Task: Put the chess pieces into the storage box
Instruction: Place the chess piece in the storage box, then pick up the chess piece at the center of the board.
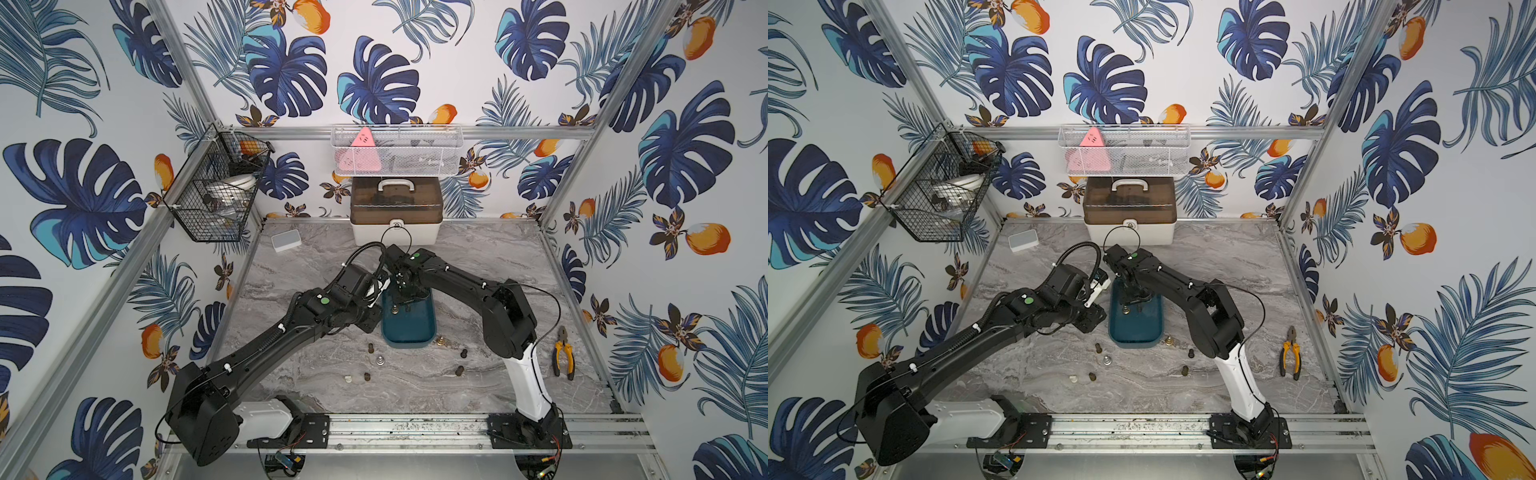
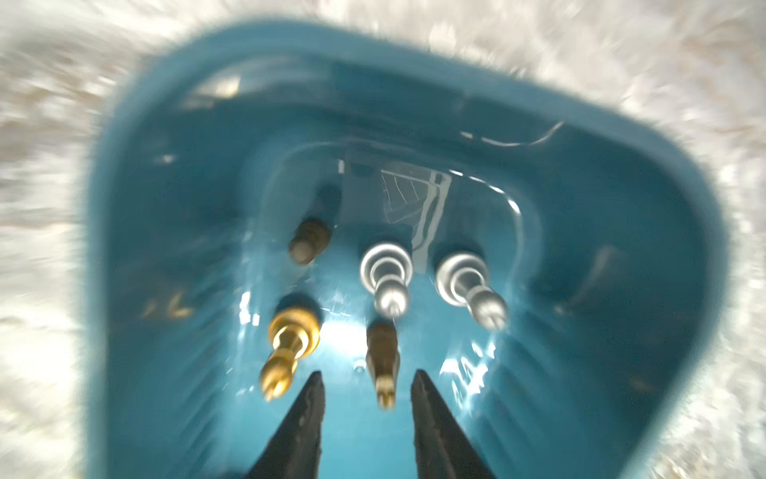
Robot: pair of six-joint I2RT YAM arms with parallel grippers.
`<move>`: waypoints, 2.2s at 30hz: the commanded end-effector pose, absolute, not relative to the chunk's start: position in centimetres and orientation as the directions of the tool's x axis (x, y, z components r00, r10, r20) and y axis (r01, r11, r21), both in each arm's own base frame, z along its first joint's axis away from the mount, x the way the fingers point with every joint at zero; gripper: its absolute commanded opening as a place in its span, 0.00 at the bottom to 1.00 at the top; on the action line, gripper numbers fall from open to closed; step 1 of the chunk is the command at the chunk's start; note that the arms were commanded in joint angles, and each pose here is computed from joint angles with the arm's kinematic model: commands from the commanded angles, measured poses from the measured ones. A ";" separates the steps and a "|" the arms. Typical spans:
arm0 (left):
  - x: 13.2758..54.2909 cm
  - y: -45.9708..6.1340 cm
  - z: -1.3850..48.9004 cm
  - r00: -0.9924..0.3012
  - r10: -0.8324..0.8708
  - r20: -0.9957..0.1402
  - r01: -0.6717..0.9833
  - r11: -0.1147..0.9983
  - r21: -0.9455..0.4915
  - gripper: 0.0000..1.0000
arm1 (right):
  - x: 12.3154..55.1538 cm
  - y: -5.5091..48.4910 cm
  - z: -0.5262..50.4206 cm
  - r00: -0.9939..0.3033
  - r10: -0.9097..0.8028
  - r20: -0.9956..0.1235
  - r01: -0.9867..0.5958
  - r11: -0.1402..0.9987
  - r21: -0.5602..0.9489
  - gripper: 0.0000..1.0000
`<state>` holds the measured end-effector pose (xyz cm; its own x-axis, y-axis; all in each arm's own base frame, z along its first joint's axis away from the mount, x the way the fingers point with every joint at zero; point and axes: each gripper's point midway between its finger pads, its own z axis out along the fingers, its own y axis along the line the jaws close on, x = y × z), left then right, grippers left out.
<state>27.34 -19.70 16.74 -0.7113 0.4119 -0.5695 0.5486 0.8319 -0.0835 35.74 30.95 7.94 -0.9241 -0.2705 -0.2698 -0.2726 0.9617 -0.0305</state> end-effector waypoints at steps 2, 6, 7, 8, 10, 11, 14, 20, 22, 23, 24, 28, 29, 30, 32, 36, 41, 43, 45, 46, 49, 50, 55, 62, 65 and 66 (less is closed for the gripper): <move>27.5 -20.4 18.1 -0.688 0.386 -0.614 0.563 0.818 -0.118 0.48 | 34.4 30.3 11.7 -0.915 -0.230 -0.330 -0.255 0.966 0.032 0.45; 27.8 -20.4 18.9 -0.669 0.361 -0.649 0.555 0.824 -0.114 0.50 | 32.8 27.6 14.7 -0.900 -0.141 -0.412 -0.205 0.972 0.114 0.49; 27.7 -20.4 18.8 -0.671 0.366 -0.645 0.558 0.822 -0.113 0.50 | 32.4 26.6 15.0 -0.904 -0.117 -0.410 -0.185 0.974 0.130 0.49; 27.7 -20.6 18.9 -0.670 0.372 -0.642 0.563 0.819 -0.112 0.50 | 31.8 25.3 15.0 -0.913 -0.090 -0.398 -0.161 0.976 0.148 0.49; 27.5 -21.4 19.0 -0.664 0.381 -0.643 0.580 0.805 -0.121 0.51 | 30.8 22.7 14.9 -0.926 -0.036 -0.375 -0.108 0.979 0.171 0.49; 27.3 -22.0 19.1 -0.655 0.387 -0.649 0.596 0.793 -0.129 0.51 | 30.4 21.3 14.8 -0.930 -0.017 -0.367 -0.084 0.982 0.167 0.49; 26.5 -24.0 19.6 -0.627 0.417 -0.658 0.650 0.745 -0.147 0.52 | 28.7 17.4 13.6 -0.948 0.008 -0.320 -0.023 0.995 0.092 0.49; 23.8 -27.9 18.3 -0.541 0.575 -0.614 0.779 0.618 -0.107 0.60 | 24.9 13.9 11.1 -0.977 0.026 -0.212 0.027 1.000 0.000 0.48; 22.8 -28.8 17.7 -0.518 0.609 -0.601 0.807 0.580 -0.109 0.61 | 23.8 13.3 10.6 -0.982 0.039 -0.183 0.041 0.999 -0.004 0.48; 22.3 -29.3 17.5 -0.508 0.617 -0.601 0.820 0.561 -0.116 0.62 | 23.3 13.1 10.5 -0.984 0.048 -0.169 0.050 0.999 -0.006 0.48; 21.7 -29.7 17.3 -0.498 0.624 -0.602 0.831 0.542 -0.126 0.63 | 22.8 12.9 10.3 -0.986 0.052 -0.156 0.054 0.998 -0.013 0.47; 20.2 -30.4 17.5 -0.458 0.646 -0.611 0.865 0.484 -0.136 0.65 | 21.3 12.4 9.5 -0.990 0.059 -0.129 0.063 0.998 -0.030 0.47; 20.1 -30.3 17.5 -0.453 0.650 -0.611 0.867 0.481 -0.130 0.66 | 21.0 12.4 9.1 -0.991 0.056 -0.118 0.061 0.998 -0.033 0.47; 20.3 -30.2 17.4 -0.455 0.652 -0.606 0.863 0.492 -0.119 0.66 | 20.7 12.4 8.7 -0.992 0.054 -0.111 0.058 0.998 -0.038 0.47; 20.1 -30.0 17.3 -0.451 0.664 -0.597 0.866 0.486 -0.115 0.66 | 20.3 12.7 7.8 -0.995 0.043 -0.092 0.047 0.998 -0.040 0.46; 20.1 -29.8 17.1 -0.455 0.666 -0.591 0.863 0.493 -0.109 0.66 | 20.0 13.3 7.0 -0.996 0.033 -0.086 0.036 0.999 -0.039 0.44; 20.2 -29.7 16.8 -0.462 0.676 -0.574 0.860 0.499 -0.104 0.66 | 20.5 14.0 5.9 -0.997 0.026 -0.079 0.028 0.999 -0.026 0.41; 20.2 -29.8 16.8 -0.462 0.677 -0.573 0.861 0.497 -0.106 0.66 | 20.7 14.4 5.5 -0.997 0.020 -0.076 0.022 1.000 -0.020 0.40; 20.1 -29.7 16.7 -0.463 0.678 -0.571 0.860 0.499 -0.105 0.66 | 20.9 14.5 5.1 -0.997 0.018 -0.072 0.019 1.000 -0.024 0.38; 20.1 -29.7 16.7 -0.462 0.679 -0.571 0.861 0.499 -0.104 0.66 | 21.0 14.5 4.7 -0.998 0.015 -0.068 0.017 0.999 -0.030 0.37; 20.2 -29.7 16.8 -0.461 0.679 -0.572 0.860 0.500 -0.100 0.66 | 20.9 14.5 3.9 -0.999 0.011 -0.050 0.013 0.999 -0.039 0.35; 20.2 -29.7 16.8 -0.461 0.678 -0.573 0.860 0.501 -0.099 0.66 | 20.9 14.5 3.8 -0.999 0.010 -0.049 0.012 0.999 -0.042 0.34; 20.1 -29.7 16.8 -0.456 0.678 -0.577 0.864 0.494 -0.102 0.66 | 20.8 14.0 3.6 -0.999 0.011 -0.050 0.014 0.998 -0.062 0.31; 20.2 -29.7 16.6 -0.460 0.683 -0.567 0.861 0.499 -0.096 0.66 | 20.7 14.1 2.9 -0.999 0.006 -0.043 0.009 0.998 -0.065 0.24; 20.3 -29.5 16.5 -0.462 0.683 -0.565 0.858 0.505 -0.092 0.66 | 20.8 14.0 3.0 -0.999 0.006 -0.050 0.009 0.998 -0.065 0.20; 20.3 -29.5 16.4 -0.463 0.685 -0.563 0.858 0.506 -0.090 0.66 | 20.9 14.0 3.1 -0.999 0.004 -0.053 0.007 0.998 -0.065 0.19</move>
